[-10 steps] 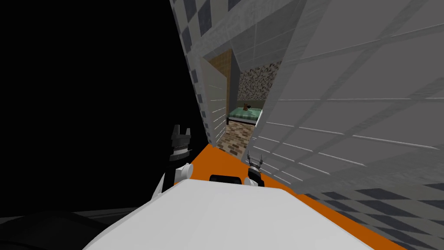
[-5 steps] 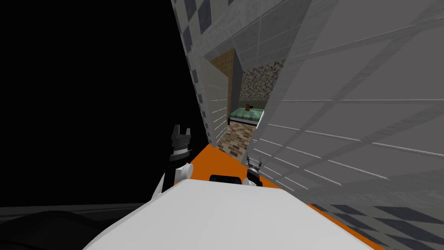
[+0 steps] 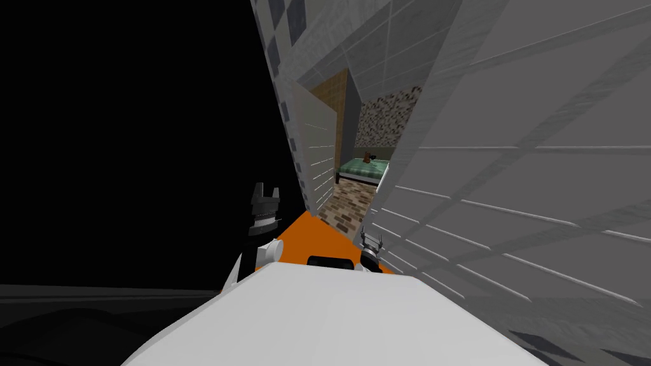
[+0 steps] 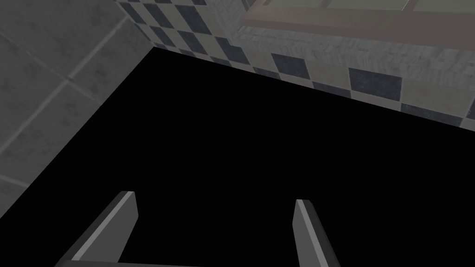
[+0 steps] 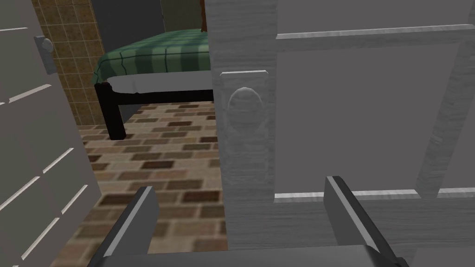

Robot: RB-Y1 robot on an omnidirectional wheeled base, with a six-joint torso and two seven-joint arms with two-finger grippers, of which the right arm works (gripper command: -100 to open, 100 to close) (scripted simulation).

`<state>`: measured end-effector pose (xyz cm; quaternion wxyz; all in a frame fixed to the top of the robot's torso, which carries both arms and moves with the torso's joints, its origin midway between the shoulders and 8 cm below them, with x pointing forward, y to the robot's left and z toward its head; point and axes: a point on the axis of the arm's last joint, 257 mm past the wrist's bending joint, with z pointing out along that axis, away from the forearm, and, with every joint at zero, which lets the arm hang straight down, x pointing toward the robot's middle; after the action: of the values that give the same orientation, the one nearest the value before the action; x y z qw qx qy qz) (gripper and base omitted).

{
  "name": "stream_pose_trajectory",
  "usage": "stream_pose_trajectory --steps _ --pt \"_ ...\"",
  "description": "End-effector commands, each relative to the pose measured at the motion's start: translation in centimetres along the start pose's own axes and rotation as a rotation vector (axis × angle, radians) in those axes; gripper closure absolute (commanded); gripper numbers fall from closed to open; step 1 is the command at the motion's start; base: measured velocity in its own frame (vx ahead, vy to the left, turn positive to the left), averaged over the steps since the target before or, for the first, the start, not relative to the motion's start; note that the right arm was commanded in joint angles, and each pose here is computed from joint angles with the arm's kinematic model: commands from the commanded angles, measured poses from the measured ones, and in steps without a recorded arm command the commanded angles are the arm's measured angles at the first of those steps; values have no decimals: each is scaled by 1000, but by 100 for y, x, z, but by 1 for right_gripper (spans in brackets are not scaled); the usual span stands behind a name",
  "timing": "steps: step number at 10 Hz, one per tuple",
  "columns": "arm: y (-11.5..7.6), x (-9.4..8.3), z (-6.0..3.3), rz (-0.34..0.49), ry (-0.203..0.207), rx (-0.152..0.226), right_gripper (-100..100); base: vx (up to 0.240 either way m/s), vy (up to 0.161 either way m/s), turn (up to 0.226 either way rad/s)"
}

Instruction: Push the door open

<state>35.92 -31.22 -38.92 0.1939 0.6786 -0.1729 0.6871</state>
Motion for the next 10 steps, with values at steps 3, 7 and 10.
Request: stream_pose_trajectory --steps 3,7,10 --pt "98 -47 14 2 -6 -7 -100 75 -77 39" --pt "181 -56 68 -5 -3 -11 -100 156 -87 18" --pt "165 -84 68 13 -13 -21 -100 175 -103 19"
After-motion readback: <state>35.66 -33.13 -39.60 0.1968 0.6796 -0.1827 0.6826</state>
